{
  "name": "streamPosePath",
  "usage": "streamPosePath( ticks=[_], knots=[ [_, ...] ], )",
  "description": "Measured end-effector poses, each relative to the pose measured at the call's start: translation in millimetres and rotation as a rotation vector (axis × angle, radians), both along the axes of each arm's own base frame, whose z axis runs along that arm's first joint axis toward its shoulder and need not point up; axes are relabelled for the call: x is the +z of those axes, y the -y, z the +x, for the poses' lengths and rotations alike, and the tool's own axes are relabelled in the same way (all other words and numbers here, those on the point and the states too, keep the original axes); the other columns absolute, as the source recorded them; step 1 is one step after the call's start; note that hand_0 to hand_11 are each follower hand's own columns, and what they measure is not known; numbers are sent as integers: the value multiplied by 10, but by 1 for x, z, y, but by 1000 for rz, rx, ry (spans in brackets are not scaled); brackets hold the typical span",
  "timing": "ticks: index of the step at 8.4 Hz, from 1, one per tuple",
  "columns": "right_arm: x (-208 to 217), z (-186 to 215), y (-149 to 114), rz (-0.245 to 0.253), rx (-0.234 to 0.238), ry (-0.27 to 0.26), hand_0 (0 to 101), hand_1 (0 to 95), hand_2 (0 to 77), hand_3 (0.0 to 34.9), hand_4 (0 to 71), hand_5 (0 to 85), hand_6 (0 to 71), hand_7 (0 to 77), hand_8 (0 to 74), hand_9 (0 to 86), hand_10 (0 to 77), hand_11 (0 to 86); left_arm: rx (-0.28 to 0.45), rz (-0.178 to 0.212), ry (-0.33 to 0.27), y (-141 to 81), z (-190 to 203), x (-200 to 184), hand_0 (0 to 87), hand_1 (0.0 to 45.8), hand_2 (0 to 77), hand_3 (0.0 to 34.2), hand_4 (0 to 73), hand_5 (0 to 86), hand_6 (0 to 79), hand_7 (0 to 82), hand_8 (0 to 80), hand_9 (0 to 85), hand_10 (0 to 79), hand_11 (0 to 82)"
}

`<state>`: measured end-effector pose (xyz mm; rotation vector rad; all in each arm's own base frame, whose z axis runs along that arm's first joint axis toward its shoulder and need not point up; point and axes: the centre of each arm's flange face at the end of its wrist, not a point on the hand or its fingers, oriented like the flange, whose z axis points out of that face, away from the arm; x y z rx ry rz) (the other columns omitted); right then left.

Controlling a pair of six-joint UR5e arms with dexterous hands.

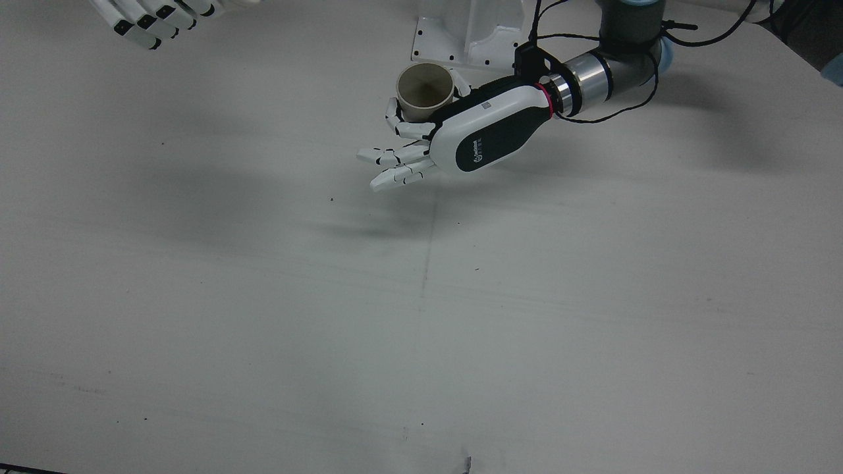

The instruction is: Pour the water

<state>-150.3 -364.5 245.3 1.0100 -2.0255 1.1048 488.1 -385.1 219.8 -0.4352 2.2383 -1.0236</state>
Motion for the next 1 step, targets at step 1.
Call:
streamPosePath(
  ticks=[1],
  knots=[
    [-1, -3, -2, 0, 13, -30, 569, 0, 327, 0, 475, 458, 676, 600, 605, 671, 442, 627, 14, 11, 4, -11, 11, -3, 571, 175, 376, 0, 436, 447, 98, 213, 16, 38, 49, 87]
  ],
)
